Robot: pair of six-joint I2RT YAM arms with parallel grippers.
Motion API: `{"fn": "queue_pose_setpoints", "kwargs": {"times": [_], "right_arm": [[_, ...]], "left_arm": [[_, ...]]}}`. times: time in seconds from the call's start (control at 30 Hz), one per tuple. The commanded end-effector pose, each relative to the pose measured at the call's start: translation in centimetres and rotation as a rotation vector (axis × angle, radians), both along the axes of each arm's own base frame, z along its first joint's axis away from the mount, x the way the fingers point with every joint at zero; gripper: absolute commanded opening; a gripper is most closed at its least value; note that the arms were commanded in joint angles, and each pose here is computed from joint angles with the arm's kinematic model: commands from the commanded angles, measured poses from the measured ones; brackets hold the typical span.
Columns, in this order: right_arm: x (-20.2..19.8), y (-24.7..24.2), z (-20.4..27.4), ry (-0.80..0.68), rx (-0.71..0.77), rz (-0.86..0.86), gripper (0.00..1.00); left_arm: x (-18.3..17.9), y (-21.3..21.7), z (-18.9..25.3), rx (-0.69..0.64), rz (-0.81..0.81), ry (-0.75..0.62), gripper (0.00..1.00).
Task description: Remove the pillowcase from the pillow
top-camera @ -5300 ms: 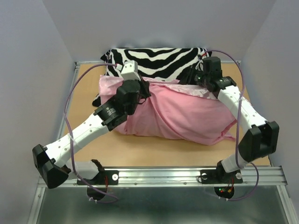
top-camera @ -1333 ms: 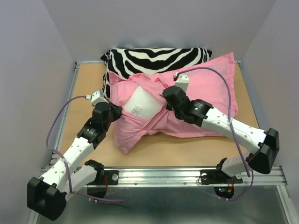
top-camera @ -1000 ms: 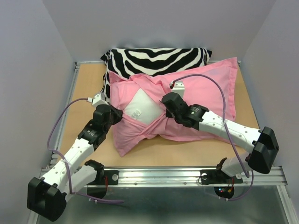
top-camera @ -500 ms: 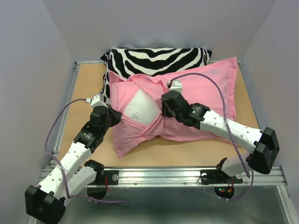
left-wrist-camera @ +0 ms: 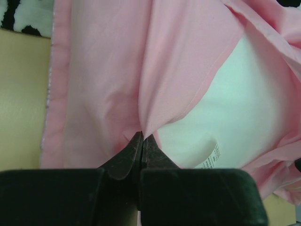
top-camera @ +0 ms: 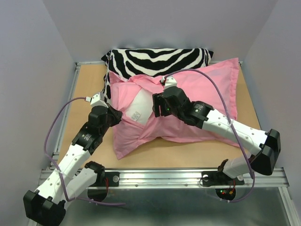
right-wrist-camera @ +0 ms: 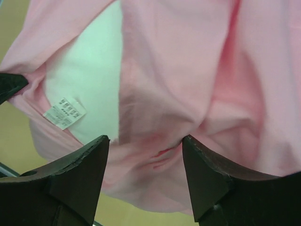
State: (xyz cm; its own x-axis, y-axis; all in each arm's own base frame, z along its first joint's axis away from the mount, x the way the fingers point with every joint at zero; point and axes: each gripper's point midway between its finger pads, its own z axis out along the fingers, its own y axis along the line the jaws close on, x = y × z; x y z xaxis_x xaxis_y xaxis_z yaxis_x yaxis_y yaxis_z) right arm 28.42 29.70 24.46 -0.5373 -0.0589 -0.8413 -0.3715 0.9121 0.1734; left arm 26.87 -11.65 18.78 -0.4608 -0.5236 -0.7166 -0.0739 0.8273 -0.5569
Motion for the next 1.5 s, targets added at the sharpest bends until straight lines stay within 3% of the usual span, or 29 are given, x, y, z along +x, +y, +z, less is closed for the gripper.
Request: {"fn": "queue_pose_setpoints", "kwargs": {"times": [0.0, 0.43, 0.77, 0.83, 1.03, 1.2, 1.27, 1.37, 1.47], "right_arm": [[-0.4, 4.2, 3.1, -0.063, 0.056, 0.112, 0.69], [-0.1, 6.5, -1.2, 0.027, 0.012, 0.111, 0.69], [-0.4, 10.2, 3.6, -0.136, -0.056, 0.089, 0.73], [-0.8, 11.3, 2.0, -0.125, -0.118, 0.098, 0.76], [0.2, 10.4, 0.2, -0.130, -0.198, 0.021, 0.79], [0.0, 10.0, 3.2, -0.165, -0.139, -0.007, 0.79], [0.1, 9.0, 4.1, -0.173, -0.145, -0.046, 0.78], [0.3, 6.7, 4.1, -0.201, -0.195, -0.110, 0.69], [0.3, 6.0, 3.4, -0.198, -0.229, -0.121, 0.73]], "left_arm": [[0.5, 0.0, 3.6, -0.008, -0.007, -0.093, 0.00], [0.7, -0.9, 2.5, -0.076, -0.023, -0.102, 0.00], [0.3, -0.8, 1.2, -0.061, -0.030, -0.079, 0.00], [0.2, -0.8, 1.2, -0.061, -0.028, -0.081, 0.00], [0.0, -0.6, 1.4, -0.068, -0.021, -0.089, 0.00], [0.1, -0.6, 1.3, -0.059, -0.022, -0.079, 0.00], [0.1, -0.5, 1.3, -0.058, -0.020, -0.079, 0.00], [0.1, -0.6, 1.4, -0.061, -0.020, -0.083, 0.00], [0.1, -0.5, 1.6, -0.065, -0.019, -0.090, 0.00]]}}
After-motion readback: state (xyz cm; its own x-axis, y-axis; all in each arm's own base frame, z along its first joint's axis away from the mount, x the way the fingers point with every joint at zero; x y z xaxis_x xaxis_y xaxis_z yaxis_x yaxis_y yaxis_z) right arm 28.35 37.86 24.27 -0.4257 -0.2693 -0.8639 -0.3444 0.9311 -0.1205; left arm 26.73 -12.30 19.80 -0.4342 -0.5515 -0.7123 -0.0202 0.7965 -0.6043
